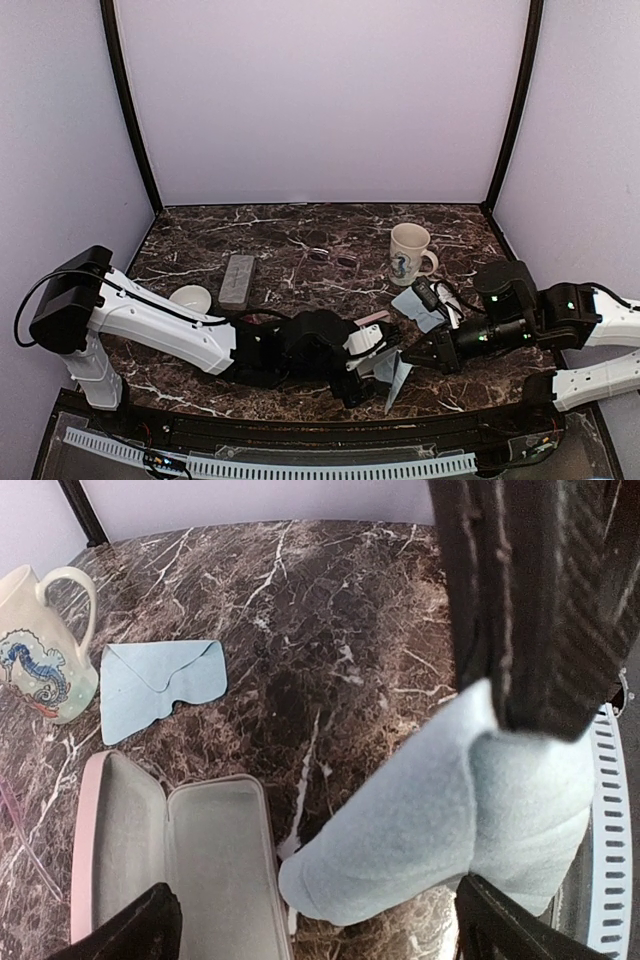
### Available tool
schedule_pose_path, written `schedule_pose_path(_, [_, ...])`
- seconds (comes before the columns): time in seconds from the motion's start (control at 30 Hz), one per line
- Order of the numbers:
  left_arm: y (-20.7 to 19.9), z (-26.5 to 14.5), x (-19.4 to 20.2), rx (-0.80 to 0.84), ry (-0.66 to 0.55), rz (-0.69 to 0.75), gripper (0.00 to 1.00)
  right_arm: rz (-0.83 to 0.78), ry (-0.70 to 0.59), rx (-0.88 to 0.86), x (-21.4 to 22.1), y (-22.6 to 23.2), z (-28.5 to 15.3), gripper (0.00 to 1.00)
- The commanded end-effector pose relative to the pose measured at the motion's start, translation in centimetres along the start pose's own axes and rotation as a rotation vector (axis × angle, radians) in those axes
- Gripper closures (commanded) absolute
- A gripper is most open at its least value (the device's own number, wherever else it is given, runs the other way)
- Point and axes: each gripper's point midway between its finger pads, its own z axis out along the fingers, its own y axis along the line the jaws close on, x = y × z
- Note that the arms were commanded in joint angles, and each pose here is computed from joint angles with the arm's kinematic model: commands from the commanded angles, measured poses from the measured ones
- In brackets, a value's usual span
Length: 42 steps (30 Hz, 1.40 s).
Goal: Organize the sunglasses
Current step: Pick up the glasses cleaning cloth from the center of the board.
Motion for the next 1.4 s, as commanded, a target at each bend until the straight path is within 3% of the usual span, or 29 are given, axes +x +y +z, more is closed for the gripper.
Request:
schedule_pose_path(0.0, [-0.4, -0.6, -2.3, 0.021, -0.079, -0.029, 0.02, -0.009, -0.048, -0.046, -1.3, 1.4, -0.3, 1.00])
schedule_pose_path(0.43, [-0.6, -0.5, -3.1, 0.034, -0.120, -0.089, 0.01, -0.004, -0.051, -0.043, -1.3, 1.2, -0.3, 1.00])
schedule_pose_path(0.97, [1.2, 0.5, -1.9, -0.096, -0.076, -0.142, 0.02, -0.002, -0.054, -0.033, -1.4, 1.1, -0.3, 1.00])
schedule_pose_path(1.37, [-0.5, 0.8, -2.7, -0.008, -0.116, -0.149, 0.01, 0.002, -0.059, -0.028, -1.4, 0.9, -0.3, 1.00])
